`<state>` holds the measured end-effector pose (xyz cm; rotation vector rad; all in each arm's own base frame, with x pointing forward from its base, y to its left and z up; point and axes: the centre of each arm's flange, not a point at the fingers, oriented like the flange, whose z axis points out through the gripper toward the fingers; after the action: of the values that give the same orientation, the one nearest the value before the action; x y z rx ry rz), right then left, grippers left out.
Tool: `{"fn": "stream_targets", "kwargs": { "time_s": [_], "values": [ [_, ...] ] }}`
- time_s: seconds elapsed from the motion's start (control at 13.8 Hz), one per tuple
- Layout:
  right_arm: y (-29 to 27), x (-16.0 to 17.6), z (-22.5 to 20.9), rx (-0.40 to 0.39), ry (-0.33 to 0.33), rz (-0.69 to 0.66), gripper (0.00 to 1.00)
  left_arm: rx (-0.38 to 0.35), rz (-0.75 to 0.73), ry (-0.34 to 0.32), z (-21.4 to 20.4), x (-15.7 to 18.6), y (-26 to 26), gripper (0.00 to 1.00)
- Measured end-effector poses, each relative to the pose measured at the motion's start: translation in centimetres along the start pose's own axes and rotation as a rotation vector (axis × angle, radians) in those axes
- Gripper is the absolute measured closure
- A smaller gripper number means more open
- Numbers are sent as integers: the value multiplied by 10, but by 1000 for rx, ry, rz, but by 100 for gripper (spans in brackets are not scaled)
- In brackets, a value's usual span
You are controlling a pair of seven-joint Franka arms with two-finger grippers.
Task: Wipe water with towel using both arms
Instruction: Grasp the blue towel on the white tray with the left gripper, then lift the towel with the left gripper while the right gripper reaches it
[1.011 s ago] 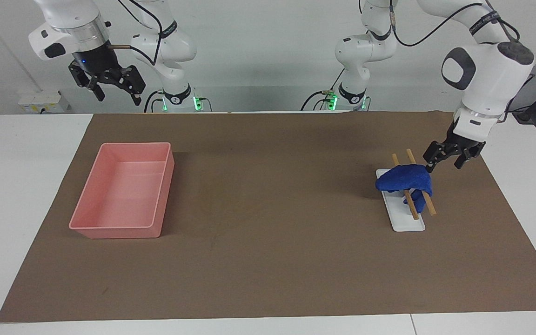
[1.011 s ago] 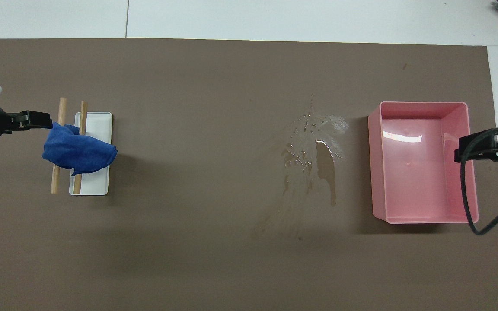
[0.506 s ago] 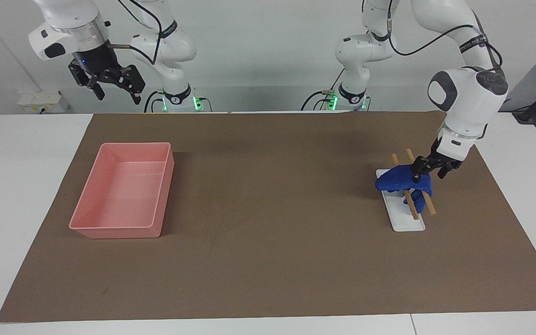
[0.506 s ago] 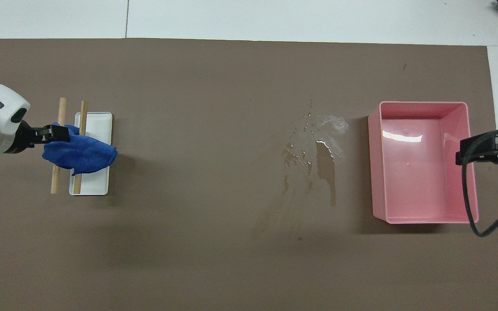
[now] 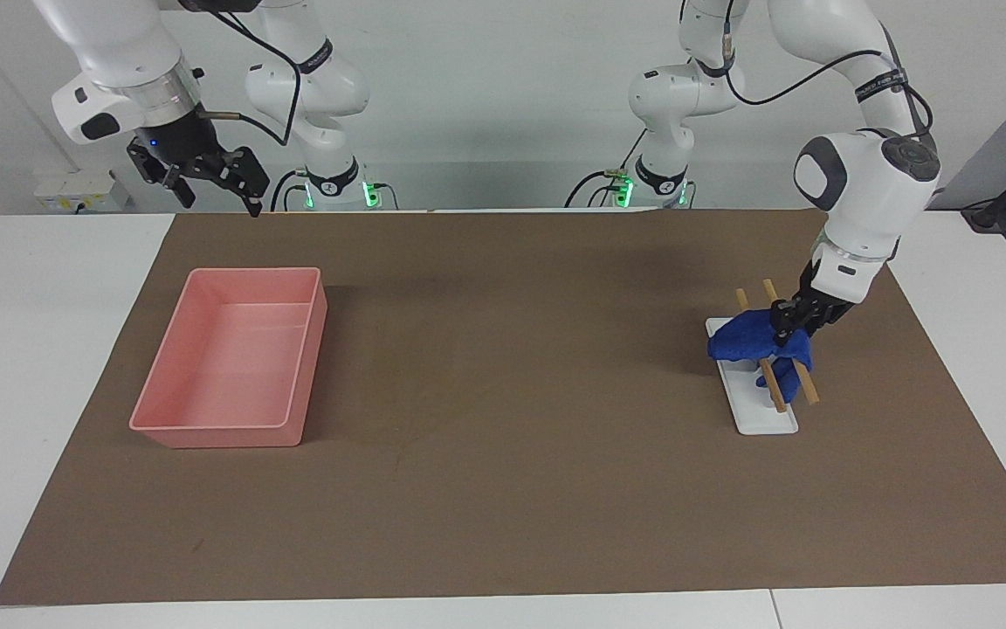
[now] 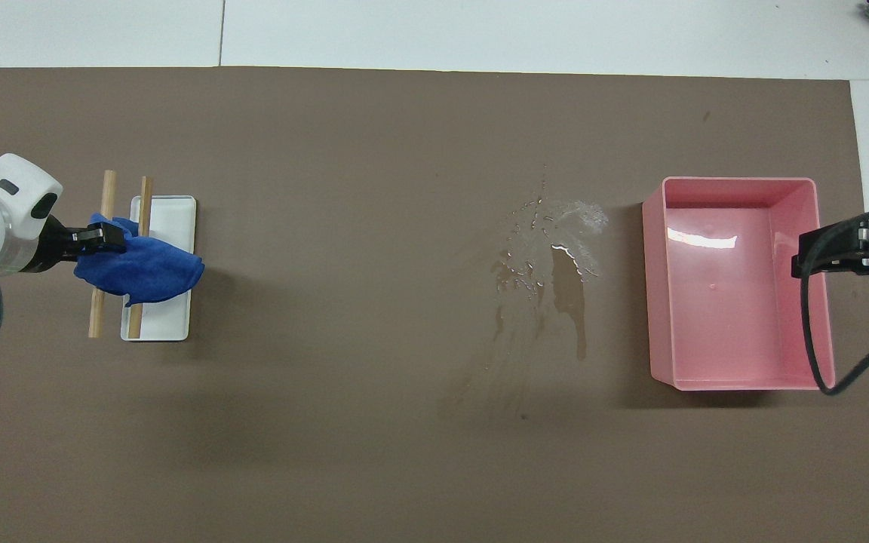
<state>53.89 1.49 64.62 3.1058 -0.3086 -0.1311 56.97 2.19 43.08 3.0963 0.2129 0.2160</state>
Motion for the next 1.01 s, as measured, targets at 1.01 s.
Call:
{"fn": "stream_targets", "kwargs": {
  "time_s": [1.01],
  "values": [
    [-14,-11,-8,-1,10,-27,0,-309,-232,-144,-107,13,25,85]
  ]
}}
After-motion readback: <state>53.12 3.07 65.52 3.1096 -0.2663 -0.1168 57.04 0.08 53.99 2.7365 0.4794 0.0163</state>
